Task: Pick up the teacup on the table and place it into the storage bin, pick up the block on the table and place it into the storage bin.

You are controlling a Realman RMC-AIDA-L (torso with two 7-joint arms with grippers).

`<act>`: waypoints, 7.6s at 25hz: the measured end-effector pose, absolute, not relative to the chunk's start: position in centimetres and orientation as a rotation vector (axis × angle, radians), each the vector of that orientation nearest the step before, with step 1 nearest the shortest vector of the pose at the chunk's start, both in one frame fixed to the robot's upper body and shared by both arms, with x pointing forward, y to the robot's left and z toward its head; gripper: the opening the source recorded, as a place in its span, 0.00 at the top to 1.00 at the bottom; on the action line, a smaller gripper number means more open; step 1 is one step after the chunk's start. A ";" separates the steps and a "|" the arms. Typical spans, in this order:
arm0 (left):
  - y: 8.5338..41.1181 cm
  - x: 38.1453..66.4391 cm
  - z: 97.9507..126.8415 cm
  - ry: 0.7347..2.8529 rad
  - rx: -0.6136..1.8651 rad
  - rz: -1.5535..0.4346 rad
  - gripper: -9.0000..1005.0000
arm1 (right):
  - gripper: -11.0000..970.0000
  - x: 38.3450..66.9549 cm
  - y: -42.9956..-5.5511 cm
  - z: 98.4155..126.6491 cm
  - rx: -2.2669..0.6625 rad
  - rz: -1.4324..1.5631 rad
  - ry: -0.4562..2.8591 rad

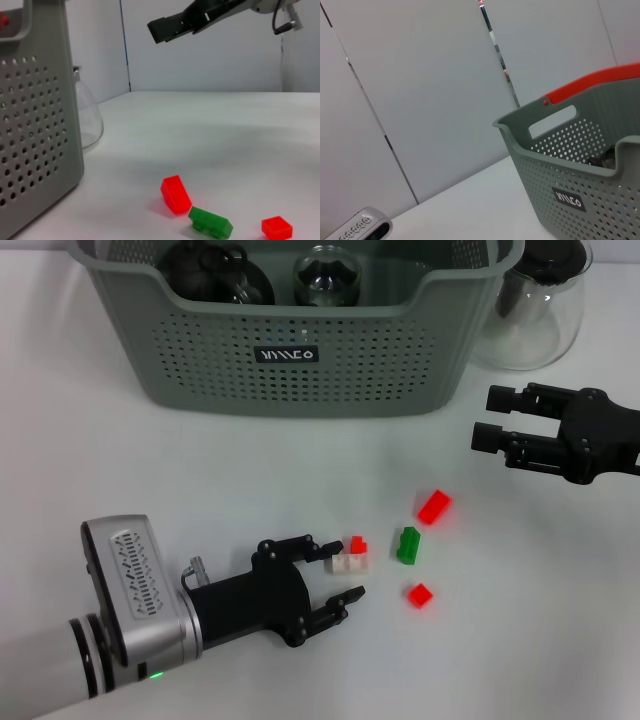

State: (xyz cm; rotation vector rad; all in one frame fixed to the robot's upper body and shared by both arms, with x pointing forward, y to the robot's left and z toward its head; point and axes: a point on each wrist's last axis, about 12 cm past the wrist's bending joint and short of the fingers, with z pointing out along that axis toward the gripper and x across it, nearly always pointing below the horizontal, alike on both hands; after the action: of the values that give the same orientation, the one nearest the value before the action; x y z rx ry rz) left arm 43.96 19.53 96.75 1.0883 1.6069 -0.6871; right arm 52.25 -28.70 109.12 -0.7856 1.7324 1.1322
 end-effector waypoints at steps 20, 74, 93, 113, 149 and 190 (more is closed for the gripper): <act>19.3 44.3 96.9 1.602 1.084 -0.685 0.58 | 0.25 52.3 -28.6 109.2 -0.789 1.135 1.728; 15.1 67.8 121.6 2.227 0.766 -0.263 0.68 | 0.25 52.5 -28.6 109.3 -0.792 1.130 1.728; 31.3 48.6 112.0 1.337 0.865 -0.911 0.18 | 0.25 52.3 -29.2 109.4 -0.781 1.135 1.747; 20.8 49.6 100.6 1.630 1.255 -0.800 0.44 | 0.25 52.5 -29.2 109.3 -0.771 1.137 1.763; 19.4 48.5 99.5 1.574 1.184 -0.765 0.52 | 0.25 52.4 -29.0 109.2 -0.770 1.141 1.761; 24.5 49.1 103.4 1.616 1.011 -0.971 0.81 | 0.25 52.5 -29.2 109.3 -0.767 1.137 1.765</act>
State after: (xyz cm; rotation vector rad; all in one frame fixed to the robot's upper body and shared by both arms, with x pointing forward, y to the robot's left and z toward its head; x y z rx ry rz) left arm 49.05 24.54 103.41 1.0115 1.6157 -0.9710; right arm 52.46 -29.23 109.32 -0.7675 1.7647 1.1374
